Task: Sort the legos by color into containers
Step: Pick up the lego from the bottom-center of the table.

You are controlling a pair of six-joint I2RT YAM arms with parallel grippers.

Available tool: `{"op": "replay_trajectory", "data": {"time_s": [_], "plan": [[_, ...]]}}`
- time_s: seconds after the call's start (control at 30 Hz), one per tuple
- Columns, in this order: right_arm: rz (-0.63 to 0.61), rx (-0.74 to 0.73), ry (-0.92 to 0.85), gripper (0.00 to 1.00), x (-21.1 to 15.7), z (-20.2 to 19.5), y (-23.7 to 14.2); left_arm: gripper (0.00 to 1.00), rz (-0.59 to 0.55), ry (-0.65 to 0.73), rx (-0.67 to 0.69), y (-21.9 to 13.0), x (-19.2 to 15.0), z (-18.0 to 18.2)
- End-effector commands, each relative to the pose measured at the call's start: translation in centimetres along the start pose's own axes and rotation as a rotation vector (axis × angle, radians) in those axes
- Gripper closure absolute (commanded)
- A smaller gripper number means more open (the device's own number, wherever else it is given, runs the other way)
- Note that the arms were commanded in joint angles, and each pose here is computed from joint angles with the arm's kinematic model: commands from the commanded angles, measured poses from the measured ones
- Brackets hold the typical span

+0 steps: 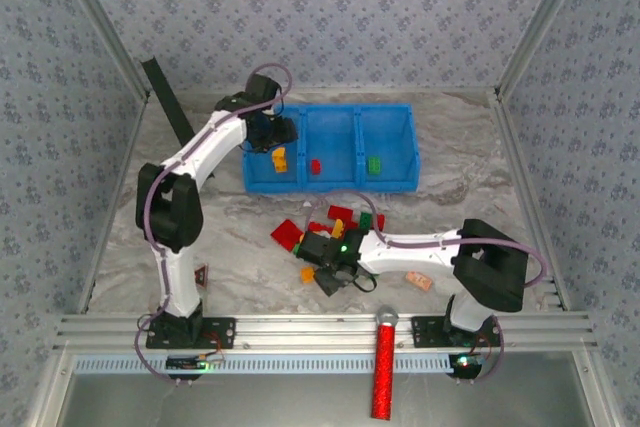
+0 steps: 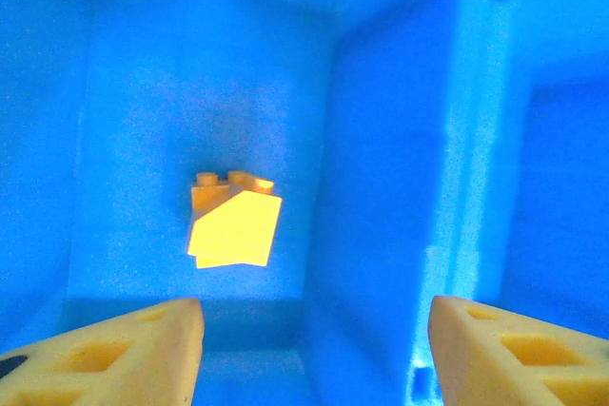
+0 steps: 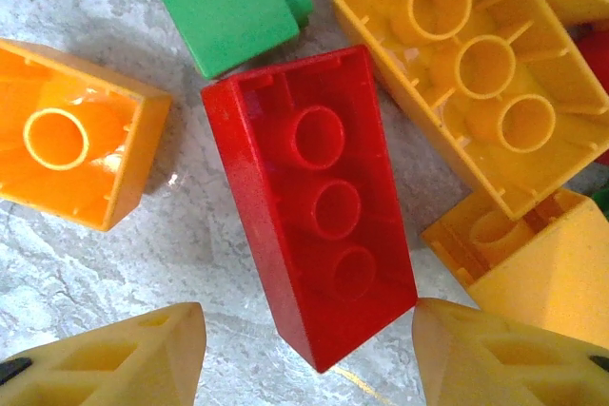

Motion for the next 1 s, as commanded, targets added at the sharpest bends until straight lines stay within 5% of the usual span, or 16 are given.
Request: {"op": "replay_trajectory", "data": {"time_s": [0.0,0.33,0.73,0.97], "plan": [[-0.021,-0.022,-0.018,0.39,0.8,0.0,0.1,0.36,-0.025,0.036,-0.032,-2.5,0.0,-0.6],[-0.02,-0.055,-0.046,0.43,1.5,-0.1,1.0,0.35,-0.035,0.046,-0.045,-4.4,-1.3,-0.3],[0.034,-0.037,-0.065,0.72,1.1,0.1,1.9,0.35,-0.053,0.068,-0.084,-7.5,-2.7,-0.2],[0.042,0.069,-0.019,0.79,0.2,-1.2,-1.6,0.35,-0.019,0.131,-0.089,-10.4,-5.9,0.2]]}}
Point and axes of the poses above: each hand's point on the last joint's axis, 136 mm out from that joint toward the fingers, its own y axis out along the fingers, its own z axis along the line the jaws close on, x = y × z, the point moved 9 cm from there along -y, back along the fingers, and after that the axes turned 15 degrees about y, right-handed, at the moved point
